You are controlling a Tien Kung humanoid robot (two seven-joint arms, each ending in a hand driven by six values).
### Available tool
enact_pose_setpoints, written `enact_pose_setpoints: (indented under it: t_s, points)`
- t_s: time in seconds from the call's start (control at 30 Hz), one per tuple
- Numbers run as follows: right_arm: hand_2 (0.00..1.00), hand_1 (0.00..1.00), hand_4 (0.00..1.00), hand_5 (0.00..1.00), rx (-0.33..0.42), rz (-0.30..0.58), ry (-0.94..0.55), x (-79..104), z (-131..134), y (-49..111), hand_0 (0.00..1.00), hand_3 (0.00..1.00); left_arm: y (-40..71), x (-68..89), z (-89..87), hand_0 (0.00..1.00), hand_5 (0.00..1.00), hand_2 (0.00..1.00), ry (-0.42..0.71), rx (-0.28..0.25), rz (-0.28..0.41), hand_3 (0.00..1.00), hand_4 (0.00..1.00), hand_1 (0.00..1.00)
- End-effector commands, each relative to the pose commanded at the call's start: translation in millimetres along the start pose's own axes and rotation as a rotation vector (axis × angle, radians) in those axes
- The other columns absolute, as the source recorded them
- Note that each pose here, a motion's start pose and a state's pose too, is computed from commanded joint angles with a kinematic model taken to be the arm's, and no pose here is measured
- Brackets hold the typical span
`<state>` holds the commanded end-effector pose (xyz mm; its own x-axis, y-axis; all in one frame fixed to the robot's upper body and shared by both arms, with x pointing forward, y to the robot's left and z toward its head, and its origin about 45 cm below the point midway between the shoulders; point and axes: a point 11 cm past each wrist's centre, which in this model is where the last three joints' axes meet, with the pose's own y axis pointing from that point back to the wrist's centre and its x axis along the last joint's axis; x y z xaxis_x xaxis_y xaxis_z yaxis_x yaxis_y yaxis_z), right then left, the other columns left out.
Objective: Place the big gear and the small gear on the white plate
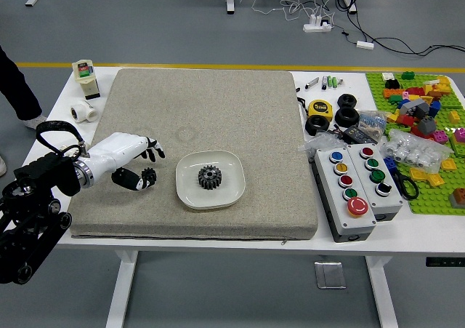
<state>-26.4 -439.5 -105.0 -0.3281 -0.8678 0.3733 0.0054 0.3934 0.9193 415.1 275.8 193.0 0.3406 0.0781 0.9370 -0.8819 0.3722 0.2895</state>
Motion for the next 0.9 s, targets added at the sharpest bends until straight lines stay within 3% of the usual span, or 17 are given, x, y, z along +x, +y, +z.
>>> enact_pose_setpoints:
  t_s: [0.5,0.77,0.8,0.9]
  points:
    - [0.825,0.797,0.923,0.784,-0.003,0.002,0.005,0.7,1.9,0.0,0.755,0.750,0.7,-18.8,-5.9,0.436,0.002,0.546,0.015,0.018,-0.053,0.620,0.482,0.510]
    - [0.825,0.797,0.923,0.783,-0.004,0.001,0.003,0.7,2.2,0.0,0.755,0.749,3.3,-12.0,-6.0,0.433,0.002,0.547,0.011,0.013,-0.028,0.622,0.455,0.514]
    - [0.825,0.797,0.922,0.785,-0.004,0.001,0.003,0.6,2.1,0.0,0.754,0.749,3.5,-10.9,-5.9,0.418,0.002,0.542,0.010,0.012,-0.024,0.619,0.394,0.504]
    - [0.825,0.797,0.922,0.785,-0.004,0.001,0.002,0.4,2.1,0.0,0.754,0.749,3.7,-9.4,-5.4,0.418,0.002,0.542,0.011,0.009,-0.022,0.619,0.394,0.504]
